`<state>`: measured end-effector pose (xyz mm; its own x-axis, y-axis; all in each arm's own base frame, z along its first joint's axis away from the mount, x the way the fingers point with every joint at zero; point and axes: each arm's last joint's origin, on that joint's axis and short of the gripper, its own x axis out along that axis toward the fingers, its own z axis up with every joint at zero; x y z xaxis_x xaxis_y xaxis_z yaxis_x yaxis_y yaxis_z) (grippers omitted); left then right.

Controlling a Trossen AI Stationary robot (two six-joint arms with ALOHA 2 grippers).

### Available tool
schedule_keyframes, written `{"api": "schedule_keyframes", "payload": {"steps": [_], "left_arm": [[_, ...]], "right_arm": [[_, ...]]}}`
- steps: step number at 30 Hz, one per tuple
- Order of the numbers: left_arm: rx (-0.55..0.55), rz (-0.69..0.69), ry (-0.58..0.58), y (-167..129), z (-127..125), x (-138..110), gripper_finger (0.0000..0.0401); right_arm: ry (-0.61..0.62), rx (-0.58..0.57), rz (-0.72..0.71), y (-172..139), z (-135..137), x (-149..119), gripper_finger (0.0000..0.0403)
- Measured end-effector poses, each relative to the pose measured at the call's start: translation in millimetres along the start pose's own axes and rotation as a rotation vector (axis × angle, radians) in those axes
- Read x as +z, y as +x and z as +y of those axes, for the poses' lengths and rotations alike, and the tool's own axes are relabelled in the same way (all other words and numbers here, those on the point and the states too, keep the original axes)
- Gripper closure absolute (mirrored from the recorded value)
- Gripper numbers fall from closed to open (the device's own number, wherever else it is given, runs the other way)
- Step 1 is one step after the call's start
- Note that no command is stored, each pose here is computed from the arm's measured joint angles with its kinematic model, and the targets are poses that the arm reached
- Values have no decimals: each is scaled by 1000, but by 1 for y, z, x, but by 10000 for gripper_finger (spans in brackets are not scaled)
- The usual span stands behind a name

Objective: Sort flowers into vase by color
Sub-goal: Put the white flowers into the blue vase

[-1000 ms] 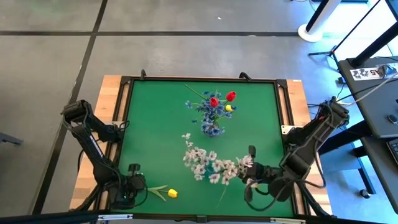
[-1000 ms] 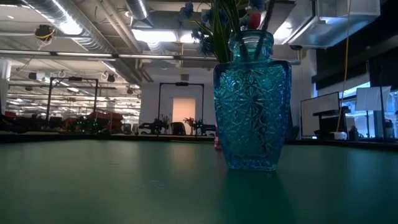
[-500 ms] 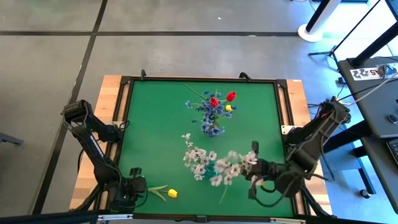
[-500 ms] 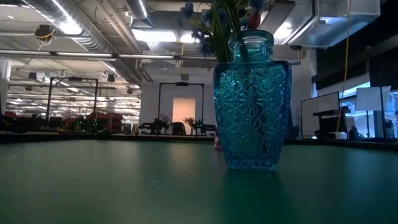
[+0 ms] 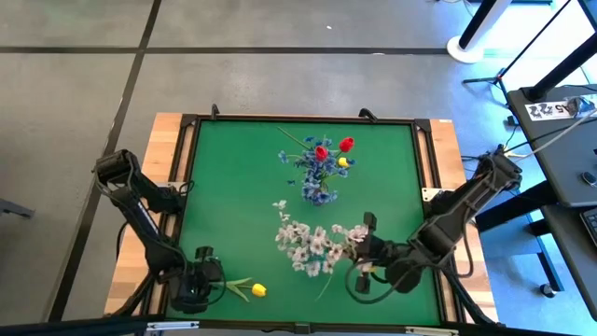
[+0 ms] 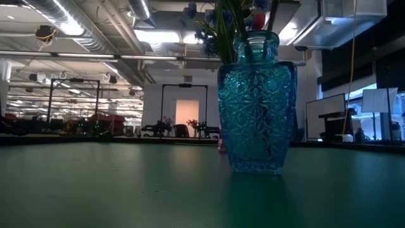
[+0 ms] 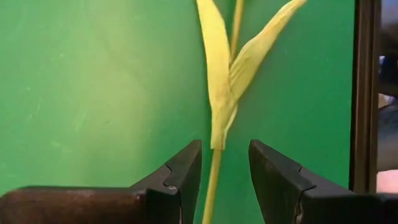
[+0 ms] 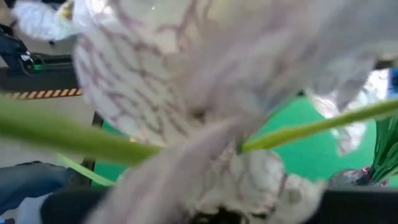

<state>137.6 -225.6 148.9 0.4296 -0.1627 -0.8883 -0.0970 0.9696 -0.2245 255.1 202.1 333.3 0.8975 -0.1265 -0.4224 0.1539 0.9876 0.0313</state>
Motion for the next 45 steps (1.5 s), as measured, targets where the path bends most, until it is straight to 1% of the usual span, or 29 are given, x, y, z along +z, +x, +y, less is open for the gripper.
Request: {"api": "schedule_keyframes", "payload": {"steps": [3,8,12,14,16,20,23,26,29,31,33,36,41,43,45], "left_arm": [[-16,-8,28,0,-1,2,273],[-21,-15,120,2,-2,2,273],[-46,-52,203,11,-8,2,273],[-26,-56,239,19,-9,1,273],[-8,-52,244,25,-10,0,273],[1,-49,246,31,-11,-2,273],[6,-57,246,29,-15,1,273],[22,-56,278,23,-23,8,273],[65,-79,306,13,-31,18,273],[114,-106,313,11,-30,19,273],[126,-134,311,13,-29,19,273],[138,-139,308,18,-24,16,273],[135,-120,320,38,-25,10,273],[151,-116,348,44,-25,7,273],[171,-120,345,48,-24,6,273]], "right_arm": [[-5,-1,5,1,1,-1,344],[2,7,0,-1,1,3,263],[1,29,6,-4,1,8,203],[-3,28,8,-6,1,10,183],[-4,25,8,-8,1,14,170],[-16,17,17,-11,-1,18,166],[-12,19,9,-12,-1,21,171],[-13,25,11,-13,-1,22,176],[-16,23,13,-13,-1,22,177],[-24,20,20,-13,-1,21,178],[-27,18,23,-13,-1,20,178],[-23,17,33,-13,-2,19,178],[12,64,73,-13,-1,17,178],[11,79,87,-13,-1,16,178],[-6,88,101,-13,-1,15,178]]}}
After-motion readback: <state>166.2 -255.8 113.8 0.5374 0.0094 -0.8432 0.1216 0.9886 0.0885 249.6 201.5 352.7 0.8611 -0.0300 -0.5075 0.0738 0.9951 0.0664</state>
